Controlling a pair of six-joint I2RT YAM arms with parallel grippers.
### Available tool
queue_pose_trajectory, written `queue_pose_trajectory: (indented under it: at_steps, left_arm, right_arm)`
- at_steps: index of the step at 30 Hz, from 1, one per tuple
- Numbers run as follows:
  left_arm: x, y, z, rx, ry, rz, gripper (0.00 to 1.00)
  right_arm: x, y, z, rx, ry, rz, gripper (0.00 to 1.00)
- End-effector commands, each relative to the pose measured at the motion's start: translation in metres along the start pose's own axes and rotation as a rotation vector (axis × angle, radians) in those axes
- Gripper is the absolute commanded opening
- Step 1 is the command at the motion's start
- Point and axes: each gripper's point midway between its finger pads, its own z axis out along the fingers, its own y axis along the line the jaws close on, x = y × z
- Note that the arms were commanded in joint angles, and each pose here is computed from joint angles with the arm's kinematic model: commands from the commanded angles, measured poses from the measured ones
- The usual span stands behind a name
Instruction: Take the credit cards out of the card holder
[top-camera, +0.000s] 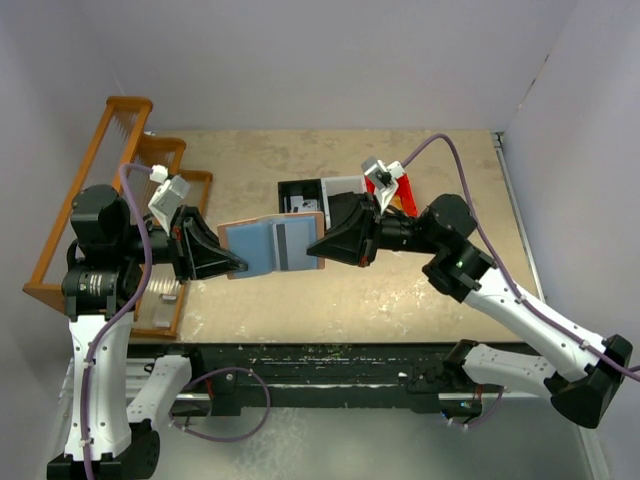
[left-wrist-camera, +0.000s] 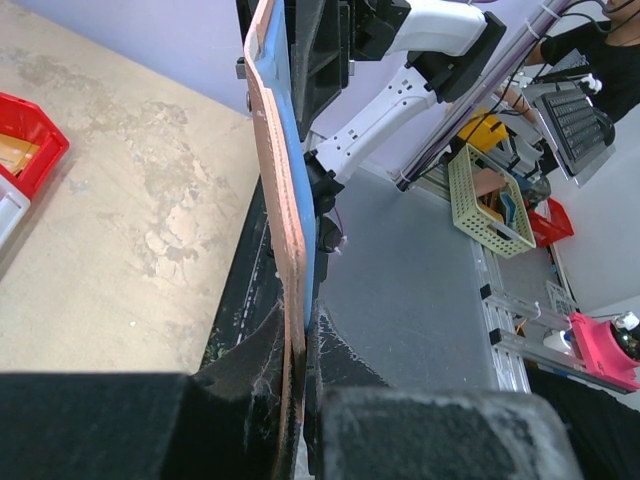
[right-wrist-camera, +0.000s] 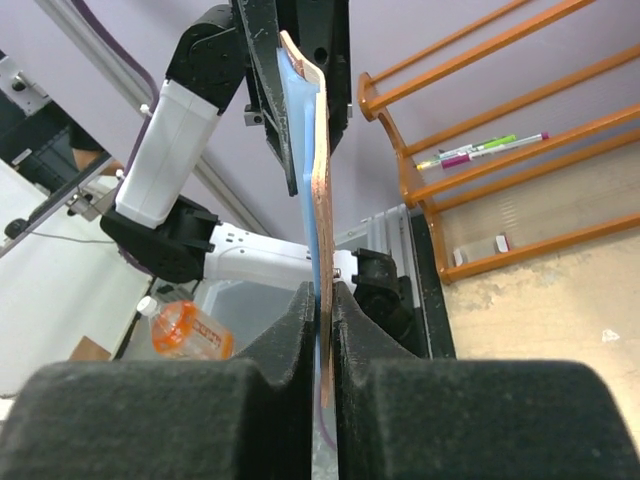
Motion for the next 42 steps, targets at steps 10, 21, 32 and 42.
queue_pose_trajectory:
  at_steps: [10,21,32,42]
  left_arm:
    - [-0.003,-0.007,-0.001,0.014,0.000,0.048,0.00]
    - [-0.003,-0.007,-0.001,0.015,0.000,0.049,0.00]
    - [-0.003,-0.008,-0.001,0.016,0.000,0.051,0.00]
    - [-0.005,-0.009,-0.001,0.015,-0.001,0.060,0.00]
  right_arm:
    - [-0.021,0.043,-0.011,-0.125,-0.053,-0.109,0.07]
    - [-0.012,0.043,-0.013,-0.137,-0.028,-0.082,0.24]
    - [-0.020,0.035,-0.006,-0.116,-0.065,-0.093,0.02]
    - [-0.023,0.013,-0.003,-0.006,-0.076,-0.076,0.16]
